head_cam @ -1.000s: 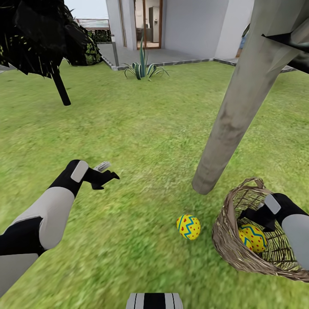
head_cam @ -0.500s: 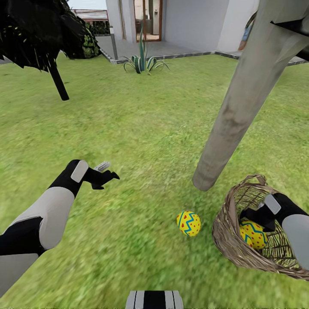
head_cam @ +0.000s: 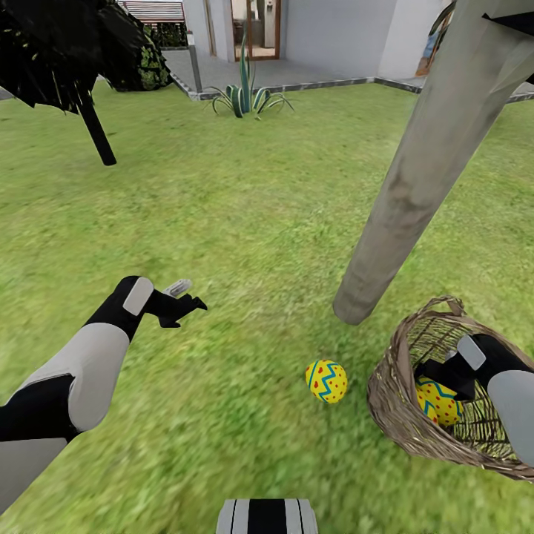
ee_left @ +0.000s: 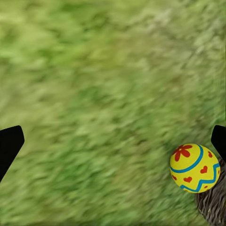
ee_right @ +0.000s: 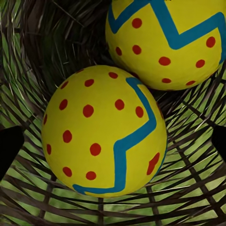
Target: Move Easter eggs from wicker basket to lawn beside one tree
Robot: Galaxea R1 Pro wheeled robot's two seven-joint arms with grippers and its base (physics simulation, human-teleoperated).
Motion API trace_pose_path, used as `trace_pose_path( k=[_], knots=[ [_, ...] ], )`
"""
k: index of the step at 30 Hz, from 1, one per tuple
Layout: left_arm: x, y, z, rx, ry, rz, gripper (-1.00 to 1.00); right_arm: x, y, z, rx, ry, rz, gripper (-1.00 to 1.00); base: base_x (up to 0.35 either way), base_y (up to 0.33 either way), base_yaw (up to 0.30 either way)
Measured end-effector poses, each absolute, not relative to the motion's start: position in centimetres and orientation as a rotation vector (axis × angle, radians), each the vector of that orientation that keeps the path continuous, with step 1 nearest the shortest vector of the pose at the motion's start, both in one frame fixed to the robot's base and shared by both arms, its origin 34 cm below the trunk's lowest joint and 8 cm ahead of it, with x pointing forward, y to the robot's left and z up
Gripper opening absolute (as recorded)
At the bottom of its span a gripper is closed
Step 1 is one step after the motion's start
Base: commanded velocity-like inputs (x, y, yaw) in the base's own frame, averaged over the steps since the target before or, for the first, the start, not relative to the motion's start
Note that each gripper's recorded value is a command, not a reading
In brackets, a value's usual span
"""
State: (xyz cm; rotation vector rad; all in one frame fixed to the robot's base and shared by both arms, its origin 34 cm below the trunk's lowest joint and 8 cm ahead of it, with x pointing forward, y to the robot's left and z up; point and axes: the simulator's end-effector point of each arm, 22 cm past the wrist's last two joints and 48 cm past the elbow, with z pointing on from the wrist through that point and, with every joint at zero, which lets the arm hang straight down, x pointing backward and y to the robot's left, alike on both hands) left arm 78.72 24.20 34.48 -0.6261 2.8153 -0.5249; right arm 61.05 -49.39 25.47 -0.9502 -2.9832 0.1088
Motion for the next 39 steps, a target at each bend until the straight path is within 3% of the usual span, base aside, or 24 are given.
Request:
trace_pose_path(
  k=[39],
  knots=[
    [77.6, 22.7, 30.0, -0.640, 2.877, -0.538, 1.00, 60.1, -48.1, 21.9, -0.941, -2.941, 0.046, 1.00, 0.000, 0.000, 0.000]
  ],
)
